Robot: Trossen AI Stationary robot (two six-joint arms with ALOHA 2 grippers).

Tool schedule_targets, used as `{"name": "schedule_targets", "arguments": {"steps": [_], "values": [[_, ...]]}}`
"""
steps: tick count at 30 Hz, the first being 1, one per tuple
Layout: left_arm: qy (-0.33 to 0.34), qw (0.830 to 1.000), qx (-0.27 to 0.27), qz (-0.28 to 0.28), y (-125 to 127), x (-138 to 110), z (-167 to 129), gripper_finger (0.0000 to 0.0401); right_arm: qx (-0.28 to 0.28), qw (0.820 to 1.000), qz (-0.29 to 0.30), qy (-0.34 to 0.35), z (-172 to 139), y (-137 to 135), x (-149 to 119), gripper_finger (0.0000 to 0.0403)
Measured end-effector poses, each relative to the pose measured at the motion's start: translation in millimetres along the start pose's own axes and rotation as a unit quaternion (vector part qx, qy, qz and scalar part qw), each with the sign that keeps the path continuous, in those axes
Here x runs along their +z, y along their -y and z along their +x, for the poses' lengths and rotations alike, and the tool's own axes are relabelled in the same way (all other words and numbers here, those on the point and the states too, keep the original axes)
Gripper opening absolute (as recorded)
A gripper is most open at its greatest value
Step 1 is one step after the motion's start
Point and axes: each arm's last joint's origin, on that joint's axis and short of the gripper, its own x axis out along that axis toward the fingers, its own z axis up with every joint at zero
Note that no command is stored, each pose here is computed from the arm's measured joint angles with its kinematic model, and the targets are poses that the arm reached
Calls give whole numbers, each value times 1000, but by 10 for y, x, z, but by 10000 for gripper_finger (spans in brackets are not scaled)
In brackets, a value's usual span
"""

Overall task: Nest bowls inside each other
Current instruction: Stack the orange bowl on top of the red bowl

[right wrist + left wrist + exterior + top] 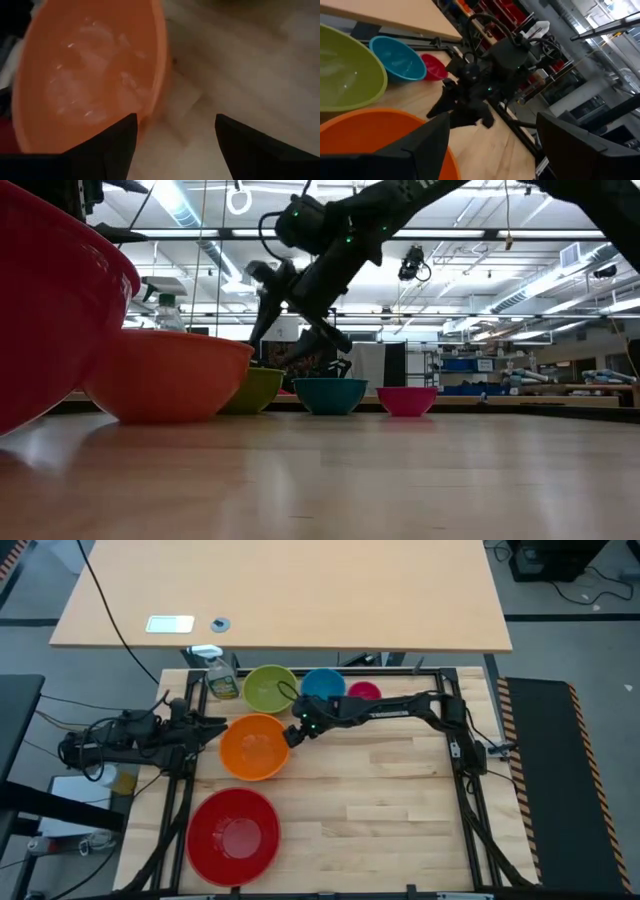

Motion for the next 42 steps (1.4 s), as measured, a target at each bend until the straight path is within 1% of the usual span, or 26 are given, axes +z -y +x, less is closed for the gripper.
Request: {"name": "schedule_targets", "arguments": {"steps": [4, 7, 12, 17, 21, 28, 34, 35, 38, 42], "values": [[-5, 1000, 7, 0, 3, -10, 28, 299, 2, 1000, -23, -2, 133, -17, -33, 269], [-7, 1000, 9, -12, 5, -14, 39, 299, 6, 1000, -24, -4, 185, -13, -50, 268], [-9, 1000, 12, -14, 12, -18, 61, 299, -2, 1000, -7, 3, 211, -11, -60, 267], [-8, 1000, 6, -20, 21, -13, 63, 299, -5, 999, 34, 7, 212, -8, -59, 256], [-15, 999, -12, -26, 43, -7, 63, 299, -5, 999, 38, 7, 212, -8, -58, 218], [-16, 999, -18, -27, 50, -4, 63, 299, -9, 1000, 27, 10, 210, 24, -27, 112], [-7, 999, -29, -29, 71, 14, 62, 299, -29, 999, 28, 8, 201, 93, 0, 31], [-1, 999, -37, -29, 86, 28, 61, 299, -31, 999, 29, 2, 193, 108, -3, 23], [28, 997, -68, -10, 147, 84, 53, 299, -32, 999, 18, 13, 108, 87, 36, 21], [63, 993, -102, 17, 215, 152, 34, 299, -8, 999, 7, 33, -126, -4, 125, 28]]}}
